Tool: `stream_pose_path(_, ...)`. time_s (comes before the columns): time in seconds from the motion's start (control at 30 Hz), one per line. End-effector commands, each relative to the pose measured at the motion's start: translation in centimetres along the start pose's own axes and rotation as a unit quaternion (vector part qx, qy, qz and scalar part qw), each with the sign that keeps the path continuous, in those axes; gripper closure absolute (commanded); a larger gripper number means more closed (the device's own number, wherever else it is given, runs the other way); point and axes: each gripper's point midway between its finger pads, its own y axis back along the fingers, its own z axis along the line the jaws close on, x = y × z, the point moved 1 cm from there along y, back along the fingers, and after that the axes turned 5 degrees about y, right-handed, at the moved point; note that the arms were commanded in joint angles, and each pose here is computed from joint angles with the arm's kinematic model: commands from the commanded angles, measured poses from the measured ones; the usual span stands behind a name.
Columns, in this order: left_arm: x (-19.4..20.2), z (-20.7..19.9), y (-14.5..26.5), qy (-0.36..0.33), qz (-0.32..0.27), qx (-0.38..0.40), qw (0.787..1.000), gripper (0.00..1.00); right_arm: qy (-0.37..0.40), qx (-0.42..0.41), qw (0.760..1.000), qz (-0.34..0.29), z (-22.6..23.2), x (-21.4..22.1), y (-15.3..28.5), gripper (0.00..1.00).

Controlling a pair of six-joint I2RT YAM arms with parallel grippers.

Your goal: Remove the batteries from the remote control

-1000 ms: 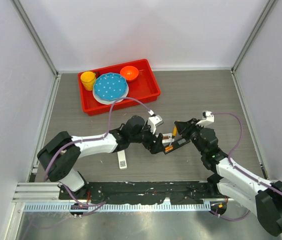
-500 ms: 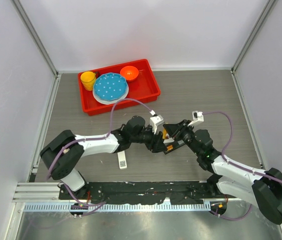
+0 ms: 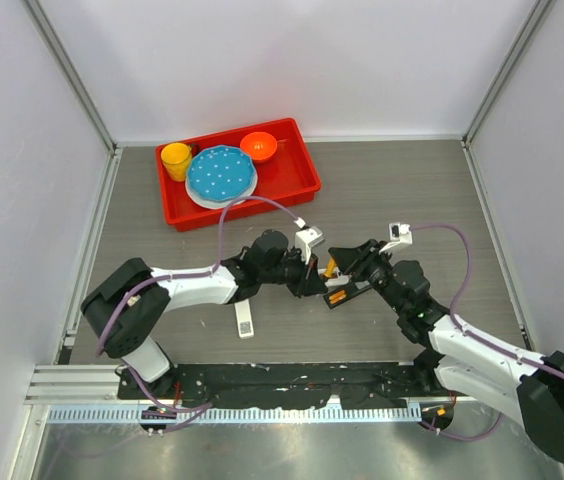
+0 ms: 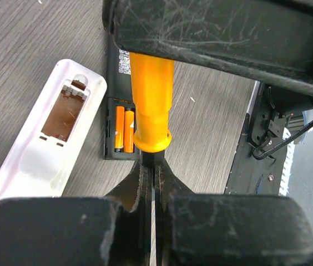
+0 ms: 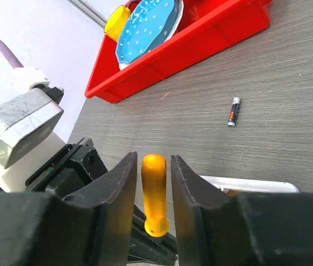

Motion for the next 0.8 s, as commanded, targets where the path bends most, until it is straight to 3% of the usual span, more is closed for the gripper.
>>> stream_pose_path(0.0,-0.4,-1.0,-0.3,-0.029,-0.007,0.025,0.999,1.00,0.022,0.009,1.000,-0.014,1.0,-2.1,-0.2,0.56)
stream_pose_path(0.03,-0.3,-1.0,-0.3,-0.029,-0.005,0.025,0.999,1.00,0.026,0.008,1.000,-0.014,1.3,-2.6,-0.2,0.44)
stream_pose_path(0.1,-0.2,-0.9,-0.4,-0.030,-0.002,0.024,0.999,1.00,0.032,0.016,0.999,-0.004,1.1,-2.6,0.0,0.33)
stream_pose_path(0.13,-0.2,-0.9,-0.4,-0.031,0.000,0.024,0.999,1.00,0.034,0.009,0.999,-0.001,1.3,-3.0,0.0,0.22)
stream_pose_path(0.23,-0.1,-1.0,-0.4,-0.032,0.003,0.029,0.999,1.00,0.030,0.003,0.999,0.013,1.0,-3.8,0.0,0.16)
stream_pose_path(0.37,0.1,-0.9,-0.4,-0.036,0.007,0.027,0.999,1.00,0.003,-0.044,0.997,0.063,1.1,-3.7,0.4,0.18)
stream_pose_path(0.5,0.1,-0.9,-0.4,-0.036,0.009,0.028,0.999,1.00,-0.015,-0.091,0.990,0.105,1.6,-3.3,0.6,0.33)
stream_pose_path(0.57,0.2,-0.9,-0.5,-0.037,0.012,0.029,0.999,1.00,-0.017,-0.115,0.985,0.131,2.1,-2.6,0.9,0.34)
stream_pose_path(0.6,0.3,-0.8,-0.5,-0.036,0.014,0.028,0.999,1.00,-0.020,-0.121,0.983,0.137,2.3,-2.4,0.9,0.40)
stream_pose_path(0.77,0.4,-0.9,-0.6,-0.036,0.018,0.032,0.999,1.00,-0.027,-0.135,0.979,0.147,2.6,-1.9,1.5,0.44)
